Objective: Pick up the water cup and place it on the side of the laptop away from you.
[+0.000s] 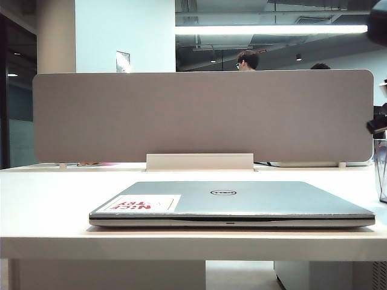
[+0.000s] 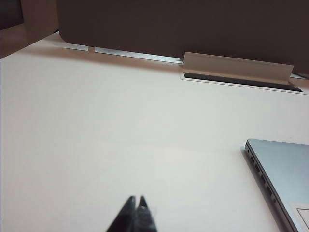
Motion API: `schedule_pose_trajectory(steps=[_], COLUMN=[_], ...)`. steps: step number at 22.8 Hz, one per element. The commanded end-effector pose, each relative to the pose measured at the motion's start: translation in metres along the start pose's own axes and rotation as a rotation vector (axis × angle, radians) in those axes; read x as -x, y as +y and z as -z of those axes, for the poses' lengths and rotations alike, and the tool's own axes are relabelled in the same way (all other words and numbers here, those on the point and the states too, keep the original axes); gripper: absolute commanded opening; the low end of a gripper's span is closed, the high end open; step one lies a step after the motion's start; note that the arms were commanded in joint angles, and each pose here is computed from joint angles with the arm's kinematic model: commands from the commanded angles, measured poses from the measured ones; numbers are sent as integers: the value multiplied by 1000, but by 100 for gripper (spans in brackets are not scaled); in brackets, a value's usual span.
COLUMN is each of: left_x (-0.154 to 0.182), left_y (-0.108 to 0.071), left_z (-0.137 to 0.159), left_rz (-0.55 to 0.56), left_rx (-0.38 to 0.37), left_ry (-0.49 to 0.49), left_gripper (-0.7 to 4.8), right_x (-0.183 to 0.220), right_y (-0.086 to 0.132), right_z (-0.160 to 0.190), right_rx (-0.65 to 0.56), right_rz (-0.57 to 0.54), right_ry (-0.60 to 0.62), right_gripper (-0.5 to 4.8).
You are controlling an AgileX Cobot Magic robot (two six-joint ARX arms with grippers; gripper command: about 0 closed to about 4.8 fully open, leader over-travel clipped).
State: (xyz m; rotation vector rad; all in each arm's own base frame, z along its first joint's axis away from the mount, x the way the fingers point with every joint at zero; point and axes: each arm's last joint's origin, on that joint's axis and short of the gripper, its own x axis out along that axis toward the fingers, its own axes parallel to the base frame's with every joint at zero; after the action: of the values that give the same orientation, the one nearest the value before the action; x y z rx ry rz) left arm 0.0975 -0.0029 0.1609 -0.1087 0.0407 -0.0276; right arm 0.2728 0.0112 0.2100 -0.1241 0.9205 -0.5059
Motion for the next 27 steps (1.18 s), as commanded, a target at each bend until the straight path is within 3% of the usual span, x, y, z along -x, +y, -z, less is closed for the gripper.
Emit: schedule_pose_trajectory(steps=[1,8,13,19,27], left_x=[0,0,0,0,0], left_y=[0,0,-1,-1,-1], left_z=[-2,-2,-2,-2,-2], left_rz=[5,5,24,25,32], left_rx=[3,3,3,3,4], left_ry=[-14,-14,-11,-11,-10], left_gripper=[-6,-6,-6,-6,-6], right_x=[-3,6,34,74,79], right_y=[-9,-23,-38,-58,-65], right_z=[-3,-7,-9,-9,34], right_rx=[5,-46,-16,-84,-237], right_rz=[35,-40,-76,-171,-227], right_ry=[-1,-18,-113,-265,-337], right_gripper=[-7,-7,-7,-7,-7])
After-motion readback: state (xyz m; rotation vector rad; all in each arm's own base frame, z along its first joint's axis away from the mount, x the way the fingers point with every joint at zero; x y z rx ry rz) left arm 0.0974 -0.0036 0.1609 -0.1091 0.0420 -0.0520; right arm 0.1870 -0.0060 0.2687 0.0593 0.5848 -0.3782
